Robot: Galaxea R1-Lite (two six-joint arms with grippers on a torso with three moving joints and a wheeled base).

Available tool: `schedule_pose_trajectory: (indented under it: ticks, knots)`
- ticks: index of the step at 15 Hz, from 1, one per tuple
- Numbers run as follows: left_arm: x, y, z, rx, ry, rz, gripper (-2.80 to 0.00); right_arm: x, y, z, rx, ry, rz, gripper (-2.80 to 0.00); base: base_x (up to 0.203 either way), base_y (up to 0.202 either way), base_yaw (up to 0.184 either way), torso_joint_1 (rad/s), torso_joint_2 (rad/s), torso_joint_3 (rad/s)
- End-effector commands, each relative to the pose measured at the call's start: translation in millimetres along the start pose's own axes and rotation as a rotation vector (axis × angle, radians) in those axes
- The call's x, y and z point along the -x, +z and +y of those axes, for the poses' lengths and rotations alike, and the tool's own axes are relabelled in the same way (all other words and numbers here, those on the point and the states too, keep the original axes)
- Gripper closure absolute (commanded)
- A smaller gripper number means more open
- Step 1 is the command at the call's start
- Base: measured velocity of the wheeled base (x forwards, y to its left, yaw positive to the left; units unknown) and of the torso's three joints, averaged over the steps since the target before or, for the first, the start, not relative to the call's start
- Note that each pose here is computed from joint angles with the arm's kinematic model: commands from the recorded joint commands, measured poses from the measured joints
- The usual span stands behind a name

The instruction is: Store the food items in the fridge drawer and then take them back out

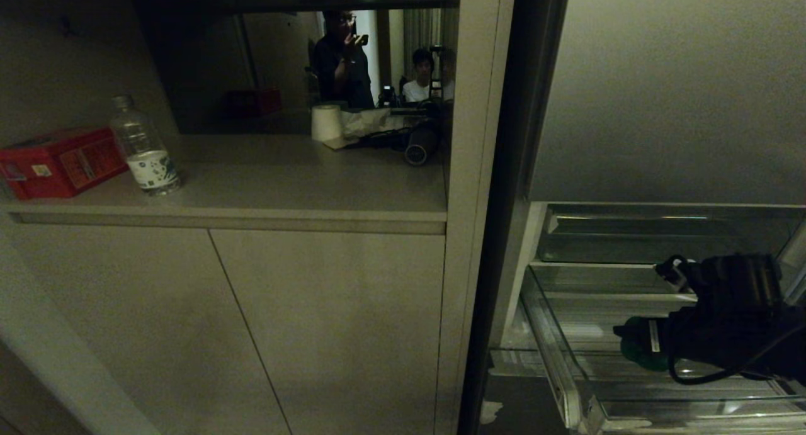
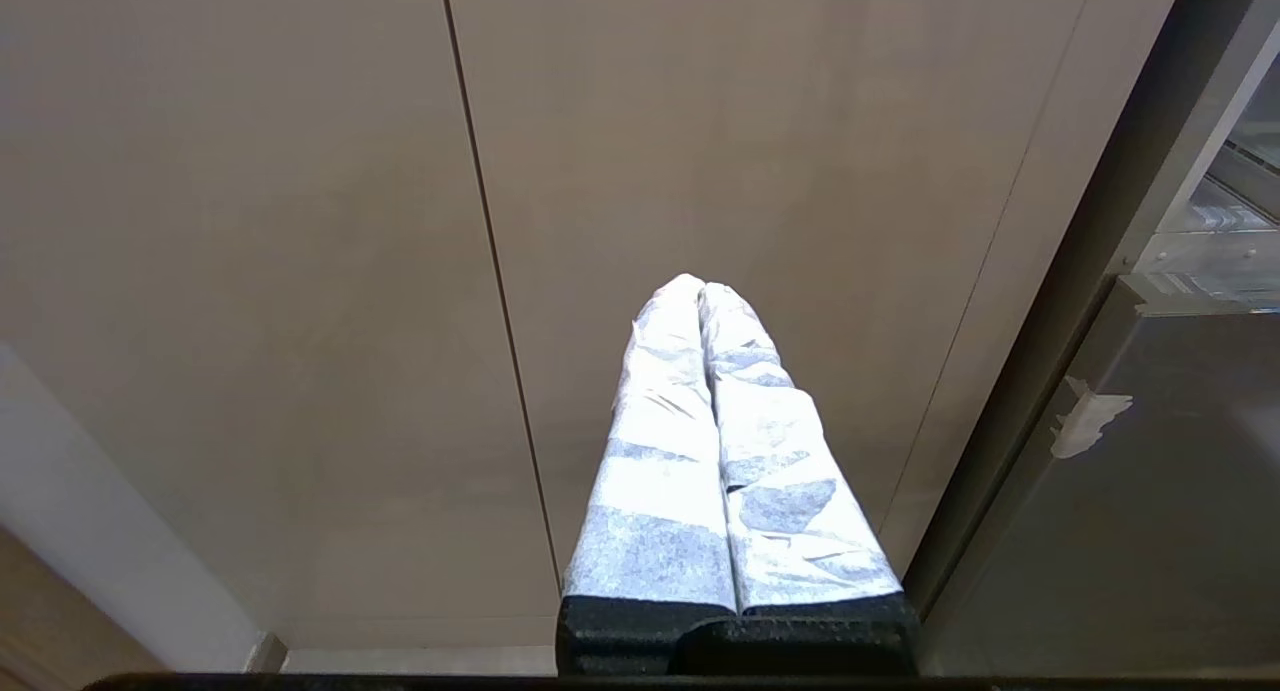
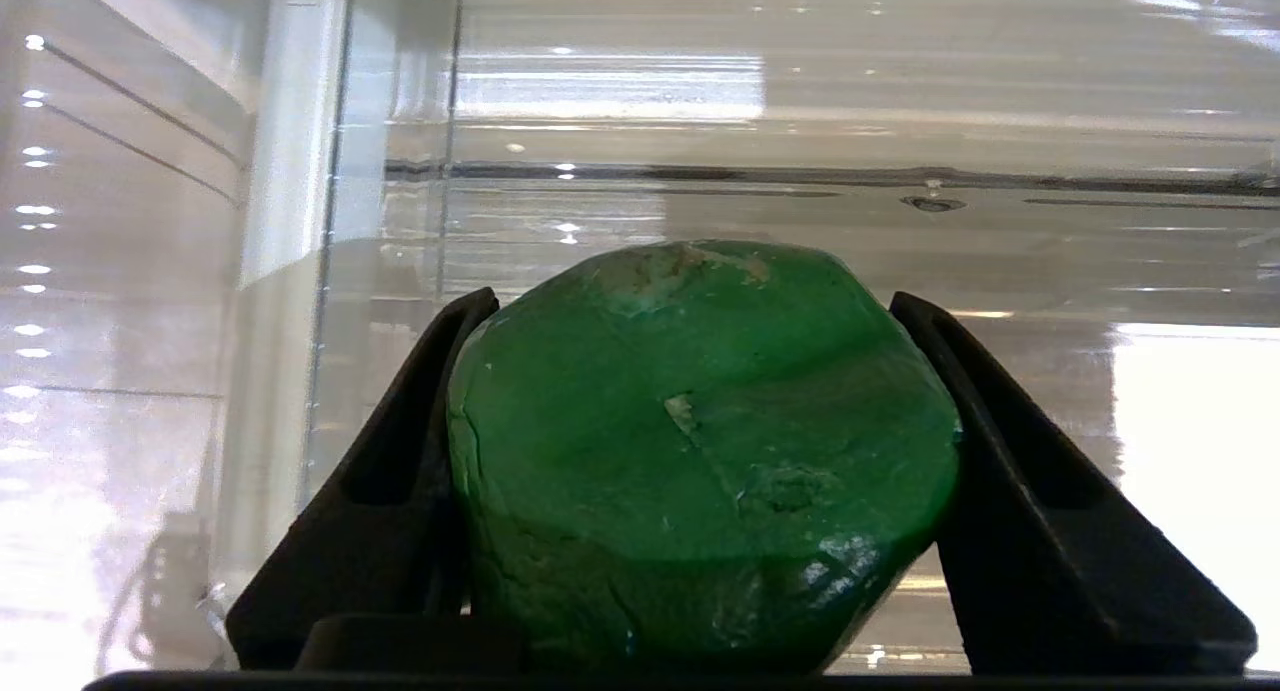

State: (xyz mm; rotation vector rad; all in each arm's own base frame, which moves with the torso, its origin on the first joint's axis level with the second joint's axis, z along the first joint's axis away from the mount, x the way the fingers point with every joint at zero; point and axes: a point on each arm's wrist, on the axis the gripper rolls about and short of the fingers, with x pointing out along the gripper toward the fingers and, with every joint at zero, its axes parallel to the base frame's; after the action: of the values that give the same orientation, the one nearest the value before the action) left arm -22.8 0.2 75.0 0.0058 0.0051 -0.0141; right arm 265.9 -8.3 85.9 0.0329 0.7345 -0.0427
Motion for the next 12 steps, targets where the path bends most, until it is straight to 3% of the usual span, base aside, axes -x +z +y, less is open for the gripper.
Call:
schedule_pose_trajectory:
  ticks: [1,2,12]
  knots:
    - [-0.1,0.1,0.0,0.000,0.000,0.001,0.00,-7.2,-1.1,0.3,0.001,0.000,0.016,-2.67,0.000,0.000,0.000,0.000,0.00,0.000]
    - [-0.1,-0.1,0.0,0.000,0.000,0.002,0.00,-7.4,-0.2,0.0,0.000,0.000,0.014,-2.80,0.000,0.000,0.000,0.000,0.00,0.000]
    - [-0.1,0.1,0.0,0.000,0.000,0.001,0.00,-9.1,0.4,-1.7,-0.006,-0.005,0.015,-2.80,0.000,0.000,0.000,0.000,0.00,0.000]
